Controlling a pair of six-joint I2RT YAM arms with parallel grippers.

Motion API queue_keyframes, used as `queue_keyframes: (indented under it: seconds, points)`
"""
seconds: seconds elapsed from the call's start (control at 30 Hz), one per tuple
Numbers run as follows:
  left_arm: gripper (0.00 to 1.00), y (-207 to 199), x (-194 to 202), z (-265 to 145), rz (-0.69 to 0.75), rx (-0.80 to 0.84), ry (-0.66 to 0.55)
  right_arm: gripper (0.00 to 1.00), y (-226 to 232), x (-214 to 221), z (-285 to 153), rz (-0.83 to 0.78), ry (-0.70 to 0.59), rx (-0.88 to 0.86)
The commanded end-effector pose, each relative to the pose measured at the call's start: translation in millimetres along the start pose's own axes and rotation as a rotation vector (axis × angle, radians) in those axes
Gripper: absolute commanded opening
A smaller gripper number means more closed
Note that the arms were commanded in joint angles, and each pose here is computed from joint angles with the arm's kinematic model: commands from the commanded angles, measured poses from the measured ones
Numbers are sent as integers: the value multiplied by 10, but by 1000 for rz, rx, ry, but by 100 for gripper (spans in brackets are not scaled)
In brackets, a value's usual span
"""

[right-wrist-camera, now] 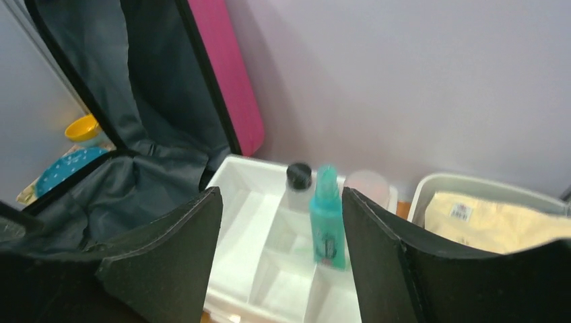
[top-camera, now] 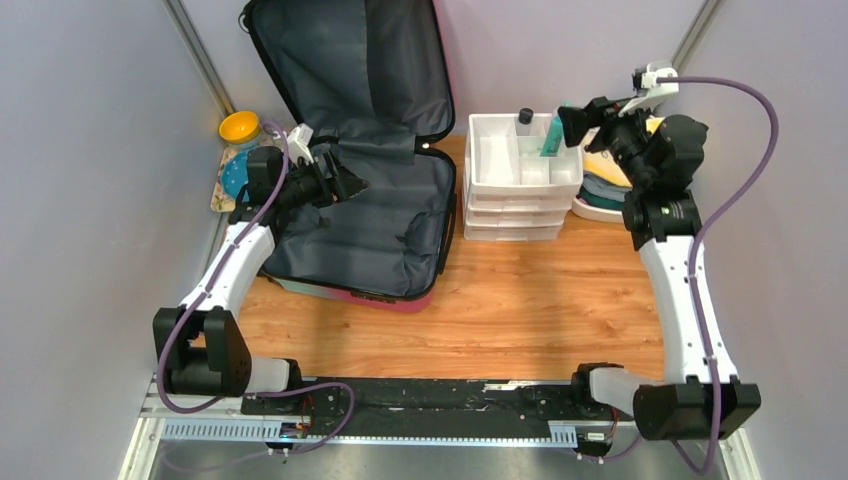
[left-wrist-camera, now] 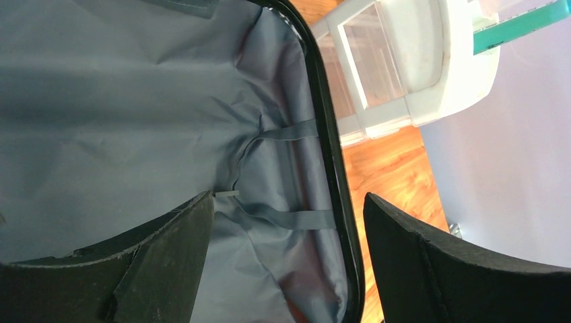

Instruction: Open, take out, and arrange the luggage

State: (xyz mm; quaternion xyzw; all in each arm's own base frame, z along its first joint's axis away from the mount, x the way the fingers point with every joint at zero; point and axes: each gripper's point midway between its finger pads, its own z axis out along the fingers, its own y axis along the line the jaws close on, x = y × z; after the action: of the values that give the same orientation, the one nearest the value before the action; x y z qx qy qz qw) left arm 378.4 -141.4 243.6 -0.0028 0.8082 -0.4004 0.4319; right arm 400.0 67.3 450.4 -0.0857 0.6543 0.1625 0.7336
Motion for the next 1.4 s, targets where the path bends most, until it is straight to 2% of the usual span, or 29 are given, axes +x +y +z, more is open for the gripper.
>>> queue_keyframes:
  seconds: [0.0,0.13,0.23,0.37,0.5,0.8,1.0,1.37]
  points:
    - [89,-165,-108,-101,87,40,-48,69,108,614,-398,120,215,21]
    - [89,-209,-83,-125,108,65,-35,66,253,1019,-743,132,328,2]
    - [89,-208,-38,-133,113,70,-18,66,320,1330,-850,144,401,6]
    - [89,-189,7,-156,137,63,-16,66,370,1555,-862,142,432,37]
    - [89,-138,31,-191,170,37,-19,72,468,1645,-737,177,417,56]
    - [90,-73,157,-241,169,11,-8,68,534,2050,-504,224,550,191]
    - [90,-58,178,-243,147,3,-9,65,534,2135,-264,290,537,219]
    - [90,-46,169,-221,141,3,-9,64,307,2195,177,287,489,304]
